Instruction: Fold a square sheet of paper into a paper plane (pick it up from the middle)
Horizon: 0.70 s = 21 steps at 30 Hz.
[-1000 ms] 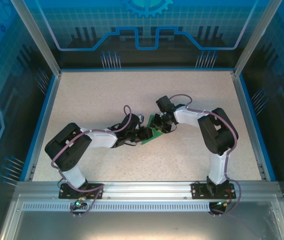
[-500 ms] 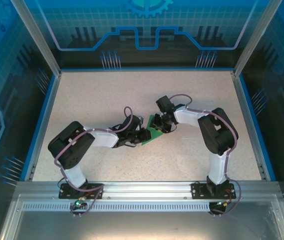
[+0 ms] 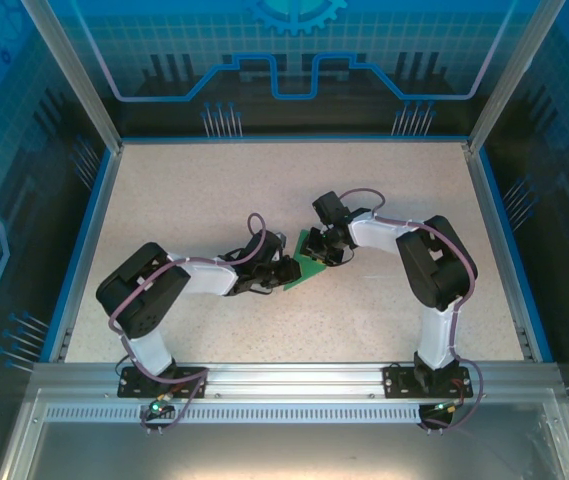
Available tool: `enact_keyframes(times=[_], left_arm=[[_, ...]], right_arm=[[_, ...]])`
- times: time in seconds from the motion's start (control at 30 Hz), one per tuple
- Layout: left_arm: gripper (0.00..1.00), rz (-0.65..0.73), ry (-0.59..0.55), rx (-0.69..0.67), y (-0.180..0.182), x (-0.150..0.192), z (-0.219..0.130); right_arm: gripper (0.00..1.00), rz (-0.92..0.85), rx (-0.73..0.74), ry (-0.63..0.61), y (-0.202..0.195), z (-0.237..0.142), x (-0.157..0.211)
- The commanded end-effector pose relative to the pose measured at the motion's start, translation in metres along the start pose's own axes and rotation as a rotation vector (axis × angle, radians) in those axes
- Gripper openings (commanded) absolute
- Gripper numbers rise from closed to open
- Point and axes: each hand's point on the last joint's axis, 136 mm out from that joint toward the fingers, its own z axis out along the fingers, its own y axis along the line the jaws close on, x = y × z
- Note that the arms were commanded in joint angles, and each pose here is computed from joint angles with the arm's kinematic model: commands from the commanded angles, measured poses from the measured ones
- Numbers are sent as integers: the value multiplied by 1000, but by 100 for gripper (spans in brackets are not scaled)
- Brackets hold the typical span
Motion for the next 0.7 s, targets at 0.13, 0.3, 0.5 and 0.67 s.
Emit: enact_keyframes(times=[0.13, 0.3, 0.5, 0.67], left_arm=[[15, 2, 23, -75, 18, 6, 8], [12, 2, 24, -104, 26, 8, 8], [10, 4, 19, -133, 32, 9, 7], [5, -7, 36, -149, 38, 14, 8]], right_arm=[[38, 84, 627, 188, -179, 50, 71], [38, 83, 627, 189, -180, 50, 71], [37, 82, 625, 189, -179, 50, 71], [38, 58, 568, 174, -164, 45, 64]])
